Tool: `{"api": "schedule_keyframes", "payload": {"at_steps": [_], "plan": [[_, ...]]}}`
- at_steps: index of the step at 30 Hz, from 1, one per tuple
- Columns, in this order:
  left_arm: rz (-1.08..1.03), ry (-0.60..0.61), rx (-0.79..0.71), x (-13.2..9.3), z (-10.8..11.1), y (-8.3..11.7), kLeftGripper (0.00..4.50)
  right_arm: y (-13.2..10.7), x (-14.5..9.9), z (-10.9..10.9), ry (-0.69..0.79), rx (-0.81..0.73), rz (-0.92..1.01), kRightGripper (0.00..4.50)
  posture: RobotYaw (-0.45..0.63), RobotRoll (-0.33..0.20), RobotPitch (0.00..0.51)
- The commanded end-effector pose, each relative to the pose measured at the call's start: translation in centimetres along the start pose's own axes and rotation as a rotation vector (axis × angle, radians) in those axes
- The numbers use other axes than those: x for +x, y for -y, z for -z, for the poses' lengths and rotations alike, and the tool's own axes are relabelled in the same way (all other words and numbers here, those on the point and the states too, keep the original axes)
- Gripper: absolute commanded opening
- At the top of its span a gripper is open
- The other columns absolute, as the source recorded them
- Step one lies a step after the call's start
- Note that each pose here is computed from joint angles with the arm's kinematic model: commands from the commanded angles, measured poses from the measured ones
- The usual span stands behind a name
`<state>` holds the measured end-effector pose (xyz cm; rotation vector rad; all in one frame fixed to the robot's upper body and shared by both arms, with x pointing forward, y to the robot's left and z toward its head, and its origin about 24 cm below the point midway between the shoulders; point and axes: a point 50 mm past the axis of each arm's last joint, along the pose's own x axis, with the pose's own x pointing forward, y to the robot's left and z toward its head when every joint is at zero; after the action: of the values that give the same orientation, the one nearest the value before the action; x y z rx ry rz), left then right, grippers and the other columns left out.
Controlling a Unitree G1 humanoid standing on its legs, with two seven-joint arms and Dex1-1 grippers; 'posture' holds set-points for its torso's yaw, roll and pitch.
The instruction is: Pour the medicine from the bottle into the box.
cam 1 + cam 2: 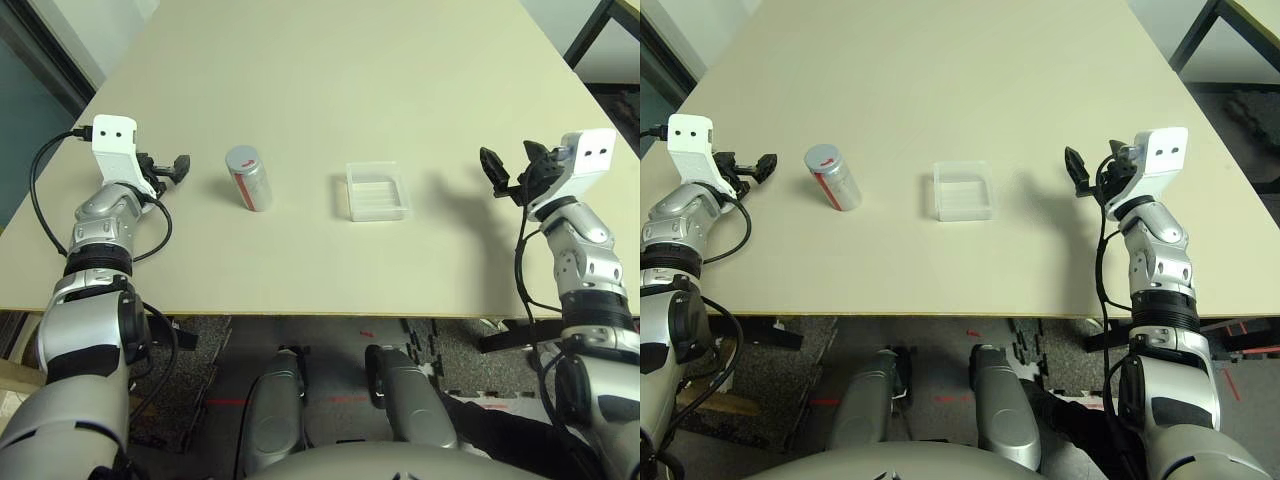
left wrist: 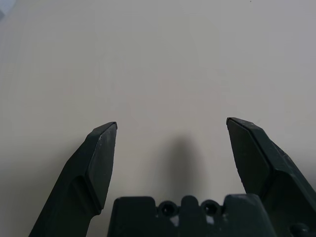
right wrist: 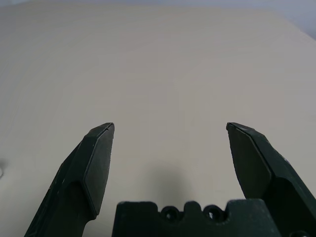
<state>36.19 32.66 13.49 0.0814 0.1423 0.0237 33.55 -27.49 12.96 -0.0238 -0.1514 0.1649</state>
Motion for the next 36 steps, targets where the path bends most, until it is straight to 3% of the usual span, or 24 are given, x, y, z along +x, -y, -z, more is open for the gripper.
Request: {"api": "schedule_keyframes", "payload": {"at_steps": [1, 14, 23, 36], "plan": [[-0.006, 0.013, -0.012, 0.0, -0.5, -0.2, 4.45, 0.6, -0.3, -0.2, 0.010, -0.011, 0.028, 4.50, -0.12, 0.000, 0.204], [0.055, 0.069, -0.035, -0.1, -1.6, 0.0, 4.45, 0.3, 0.4, -1.0, 0.049, -0.001, -0.036, 4.50, -0.06, 0.000, 0.191], [0.187, 0.120, -0.078, -2.1, -1.4, 0.0, 4.45, -2.7, 1.3, -3.1, 0.129, 0.063, -0.377, 4.50, -0.04, 0.000, 0.162], [0.404, 0.182, -0.102, -5.0, -0.8, 1.9, 4.45, -8.1, -0.8, -4.7, 0.107, 0.081, -0.918, 4.50, -0.07, 0.000, 0.110]]}}
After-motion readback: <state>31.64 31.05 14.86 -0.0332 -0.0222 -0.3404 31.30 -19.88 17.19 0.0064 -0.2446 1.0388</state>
